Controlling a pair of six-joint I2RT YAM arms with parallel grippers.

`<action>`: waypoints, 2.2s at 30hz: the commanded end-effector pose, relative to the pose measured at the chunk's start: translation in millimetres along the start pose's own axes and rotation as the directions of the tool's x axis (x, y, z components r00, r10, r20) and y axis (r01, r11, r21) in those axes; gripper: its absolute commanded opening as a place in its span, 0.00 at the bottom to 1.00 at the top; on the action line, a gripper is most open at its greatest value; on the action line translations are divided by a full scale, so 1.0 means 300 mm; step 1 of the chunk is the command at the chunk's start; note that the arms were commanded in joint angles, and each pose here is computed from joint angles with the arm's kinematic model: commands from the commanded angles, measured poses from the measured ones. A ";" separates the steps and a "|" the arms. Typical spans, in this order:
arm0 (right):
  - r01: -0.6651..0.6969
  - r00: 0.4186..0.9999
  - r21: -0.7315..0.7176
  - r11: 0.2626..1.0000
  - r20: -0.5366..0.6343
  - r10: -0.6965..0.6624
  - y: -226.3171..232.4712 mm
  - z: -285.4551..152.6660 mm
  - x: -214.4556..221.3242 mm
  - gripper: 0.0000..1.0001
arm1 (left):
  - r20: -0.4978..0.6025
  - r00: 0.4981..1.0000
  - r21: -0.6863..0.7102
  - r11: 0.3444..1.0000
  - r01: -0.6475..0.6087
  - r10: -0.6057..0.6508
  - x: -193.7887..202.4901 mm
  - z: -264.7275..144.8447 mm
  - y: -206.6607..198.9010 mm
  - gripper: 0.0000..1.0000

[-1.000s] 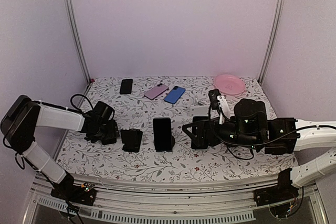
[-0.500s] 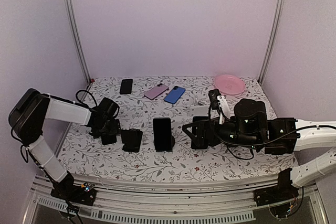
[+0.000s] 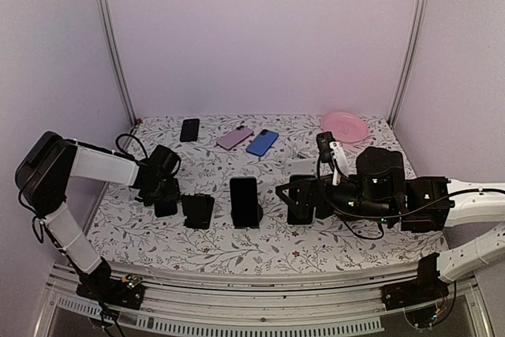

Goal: Place the phone on the phone stand
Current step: Pick up the phone from the center of the board, then pass from the left arm to the right

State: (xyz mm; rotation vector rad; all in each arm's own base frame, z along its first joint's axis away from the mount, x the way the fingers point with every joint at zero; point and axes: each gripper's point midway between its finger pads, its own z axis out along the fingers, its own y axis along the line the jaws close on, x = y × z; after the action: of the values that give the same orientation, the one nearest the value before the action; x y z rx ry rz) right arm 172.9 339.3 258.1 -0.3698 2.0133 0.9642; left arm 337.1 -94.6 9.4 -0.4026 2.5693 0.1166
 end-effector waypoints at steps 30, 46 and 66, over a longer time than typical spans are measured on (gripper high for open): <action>0.084 0.996 -0.098 0.992 0.038 -0.080 0.212 0.200 -0.144 0.99 | 0.273 0.962 0.253 0.965 -0.076 0.004 -0.123 -0.380 -0.028 0.65; 0.069 0.997 -0.240 0.968 -0.009 -0.074 0.303 0.524 -0.241 0.99 | 0.510 0.859 0.447 0.838 -0.313 0.049 -0.158 -0.714 -0.212 0.64; -0.072 0.995 -0.254 0.965 -0.087 0.051 0.245 0.653 -0.181 0.96 | 0.655 0.754 0.531 0.677 -0.509 0.054 -0.051 -0.964 -0.407 0.63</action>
State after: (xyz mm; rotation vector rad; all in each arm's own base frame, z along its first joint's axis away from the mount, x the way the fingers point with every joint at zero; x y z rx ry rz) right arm 267.2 527.8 252.9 -0.5513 2.0258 1.1988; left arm 244.0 -239.2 221.8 0.3502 1.9517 -0.4611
